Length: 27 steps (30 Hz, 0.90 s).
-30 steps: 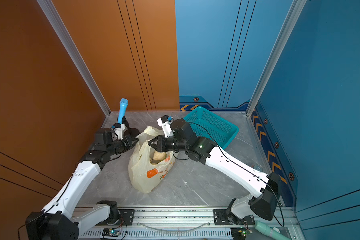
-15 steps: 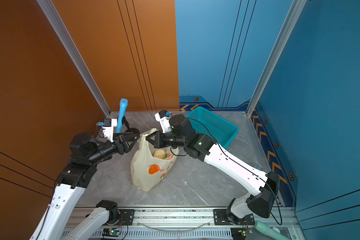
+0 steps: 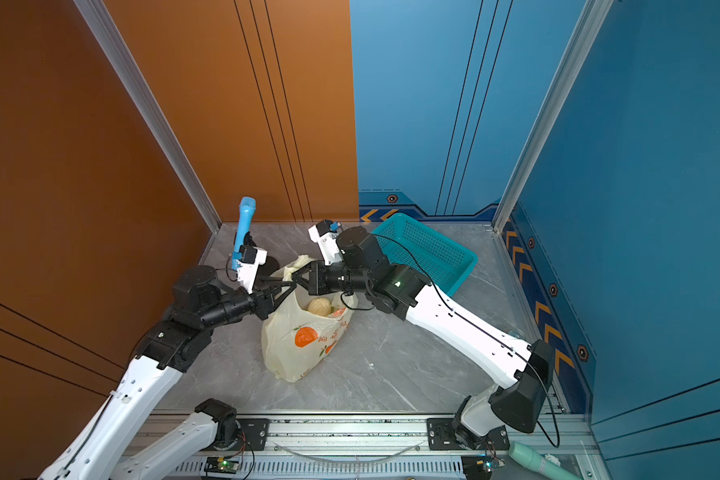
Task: Place the pears into plastic bags & tie knots
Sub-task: Adjust the plastic bag at the center of the board.
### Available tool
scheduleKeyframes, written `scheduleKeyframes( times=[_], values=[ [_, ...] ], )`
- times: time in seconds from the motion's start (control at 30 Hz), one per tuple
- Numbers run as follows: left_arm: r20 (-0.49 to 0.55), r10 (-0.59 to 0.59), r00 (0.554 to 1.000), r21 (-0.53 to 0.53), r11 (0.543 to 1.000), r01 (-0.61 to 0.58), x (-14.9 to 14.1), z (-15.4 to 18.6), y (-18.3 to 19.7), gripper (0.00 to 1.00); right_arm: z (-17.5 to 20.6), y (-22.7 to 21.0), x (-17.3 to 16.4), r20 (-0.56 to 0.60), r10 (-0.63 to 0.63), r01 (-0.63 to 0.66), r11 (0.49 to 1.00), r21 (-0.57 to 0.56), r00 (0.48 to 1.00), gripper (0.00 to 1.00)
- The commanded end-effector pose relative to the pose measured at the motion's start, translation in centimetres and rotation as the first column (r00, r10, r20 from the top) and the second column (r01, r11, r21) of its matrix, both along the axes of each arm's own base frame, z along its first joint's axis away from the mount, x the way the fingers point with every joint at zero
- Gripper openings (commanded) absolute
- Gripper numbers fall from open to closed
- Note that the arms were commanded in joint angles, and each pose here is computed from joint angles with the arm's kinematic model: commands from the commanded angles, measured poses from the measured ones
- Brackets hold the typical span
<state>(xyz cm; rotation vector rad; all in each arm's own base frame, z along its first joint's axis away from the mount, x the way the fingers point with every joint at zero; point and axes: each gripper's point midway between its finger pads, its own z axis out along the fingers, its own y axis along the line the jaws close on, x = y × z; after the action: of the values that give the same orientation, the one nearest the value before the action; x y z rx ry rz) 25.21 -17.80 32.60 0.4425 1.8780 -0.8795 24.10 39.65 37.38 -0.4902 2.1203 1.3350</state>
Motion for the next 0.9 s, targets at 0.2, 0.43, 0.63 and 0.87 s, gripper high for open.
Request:
scheduleKeyframes(
  times=[0.2,0.43,0.63,0.87],
  values=[
    [0.041,0.036,0.999,0.034,0.999,-0.037,-0.1,0.2,0.8,0.02,0.8,-6.1,3.7,0.267,-0.133,0.193,0.958,-0.213,0.954,0.59],
    [0.044,0.044,0.998,0.032,0.998,-0.045,-0.2,0.4,1.1,0.01,0.5,-4.2,4.3,0.231,0.046,0.005,0.977,-0.215,0.972,0.60],
    [0.041,0.061,0.997,0.038,0.997,-0.063,-0.1,0.4,1.3,0.00,0.6,-2.1,4.6,0.182,0.113,-0.080,0.981,-0.178,0.977,0.57],
    [0.045,0.066,0.997,0.036,0.997,-0.068,-0.1,0.7,1.4,0.00,1.1,-0.3,5.3,0.107,0.147,-0.134,0.984,-0.116,0.983,0.35]
  ],
)
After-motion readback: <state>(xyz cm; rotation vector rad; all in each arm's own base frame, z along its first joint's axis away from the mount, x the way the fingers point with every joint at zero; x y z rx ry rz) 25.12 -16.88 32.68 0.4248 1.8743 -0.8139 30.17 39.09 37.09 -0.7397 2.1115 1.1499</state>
